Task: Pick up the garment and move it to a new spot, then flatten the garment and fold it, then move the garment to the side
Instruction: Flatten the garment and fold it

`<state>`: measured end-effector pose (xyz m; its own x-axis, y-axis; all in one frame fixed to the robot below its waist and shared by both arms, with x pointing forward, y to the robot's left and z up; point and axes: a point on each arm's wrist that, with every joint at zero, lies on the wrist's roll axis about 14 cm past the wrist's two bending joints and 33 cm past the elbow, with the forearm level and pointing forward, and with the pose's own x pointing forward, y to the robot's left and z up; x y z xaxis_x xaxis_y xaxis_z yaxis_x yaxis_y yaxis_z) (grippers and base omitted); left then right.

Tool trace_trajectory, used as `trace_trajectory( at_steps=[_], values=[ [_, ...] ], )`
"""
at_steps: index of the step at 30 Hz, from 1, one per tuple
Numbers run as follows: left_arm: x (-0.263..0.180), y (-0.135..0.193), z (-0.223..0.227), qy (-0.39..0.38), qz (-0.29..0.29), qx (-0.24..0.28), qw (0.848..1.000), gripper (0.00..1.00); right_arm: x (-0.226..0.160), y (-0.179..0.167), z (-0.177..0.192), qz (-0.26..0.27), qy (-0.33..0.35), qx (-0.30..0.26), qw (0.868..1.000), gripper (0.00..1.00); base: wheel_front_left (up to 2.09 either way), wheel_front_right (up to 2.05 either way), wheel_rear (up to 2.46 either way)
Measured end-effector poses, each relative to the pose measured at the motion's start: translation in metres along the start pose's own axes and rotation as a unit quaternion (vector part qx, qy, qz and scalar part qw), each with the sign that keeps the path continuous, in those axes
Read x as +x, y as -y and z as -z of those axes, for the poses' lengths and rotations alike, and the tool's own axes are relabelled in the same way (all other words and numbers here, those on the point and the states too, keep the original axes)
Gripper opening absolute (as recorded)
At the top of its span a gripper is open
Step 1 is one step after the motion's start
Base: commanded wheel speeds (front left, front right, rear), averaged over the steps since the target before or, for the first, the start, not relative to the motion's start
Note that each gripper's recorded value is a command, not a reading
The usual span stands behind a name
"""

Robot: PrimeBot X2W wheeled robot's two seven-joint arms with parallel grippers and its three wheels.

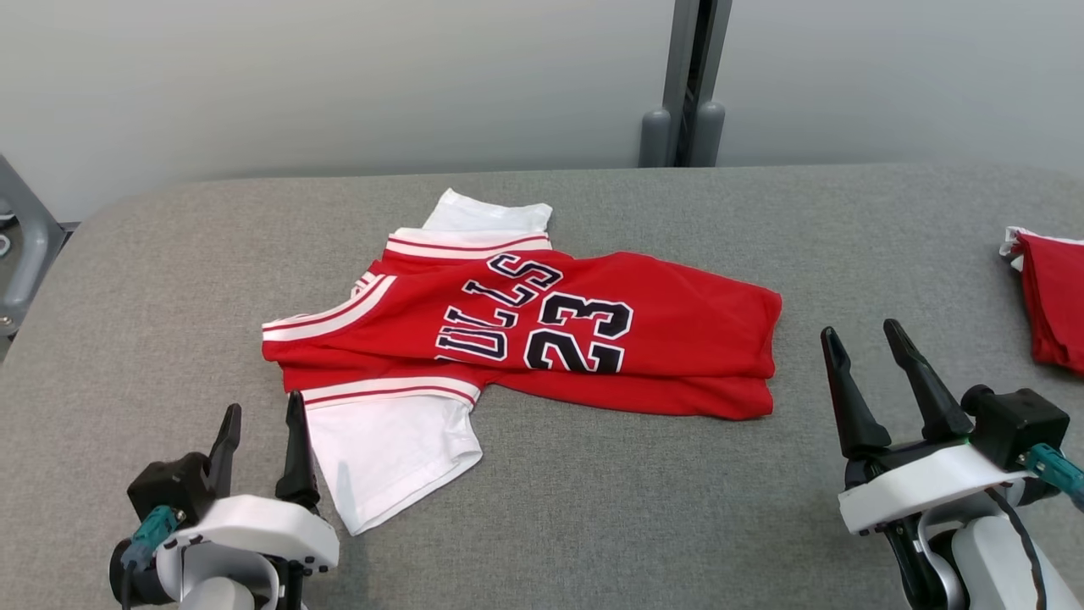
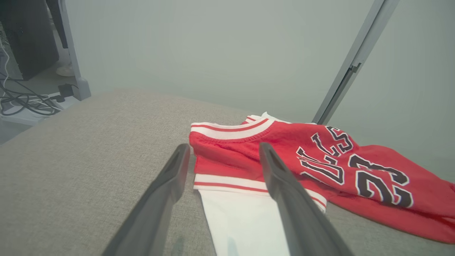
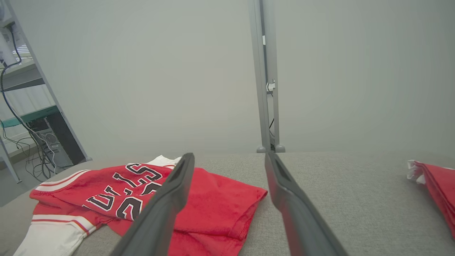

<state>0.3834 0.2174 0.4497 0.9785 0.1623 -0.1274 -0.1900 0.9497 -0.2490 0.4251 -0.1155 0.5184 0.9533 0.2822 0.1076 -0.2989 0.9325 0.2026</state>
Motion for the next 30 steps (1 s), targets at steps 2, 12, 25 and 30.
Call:
trace_trajectory(
  at_steps=[2,12,25,30],
  values=[
    [-0.005,0.000,-0.004,0.009,-0.001,-0.004,1.000,1.00,0.000,-0.003,-0.007,-0.002,0.011,0.000,1.000,1.00,0.00,0.00,0.00],
    [-0.024,0.017,-0.002,0.014,0.024,-0.018,0.999,1.00,-0.001,-0.007,-0.010,-0.007,0.017,0.000,1.000,1.00,0.00,0.00,0.00],
    [-0.034,0.023,0.077,-0.124,0.009,-0.050,0.991,1.00,-0.004,-0.001,-0.002,0.001,0.006,0.000,1.000,1.00,0.00,0.00,0.00],
    [-0.028,0.017,0.090,-0.149,-0.017,-0.057,0.987,1.00,-0.005,0.005,0.002,0.010,0.001,0.001,1.000,1.00,0.00,0.00,0.00]
  ],
)
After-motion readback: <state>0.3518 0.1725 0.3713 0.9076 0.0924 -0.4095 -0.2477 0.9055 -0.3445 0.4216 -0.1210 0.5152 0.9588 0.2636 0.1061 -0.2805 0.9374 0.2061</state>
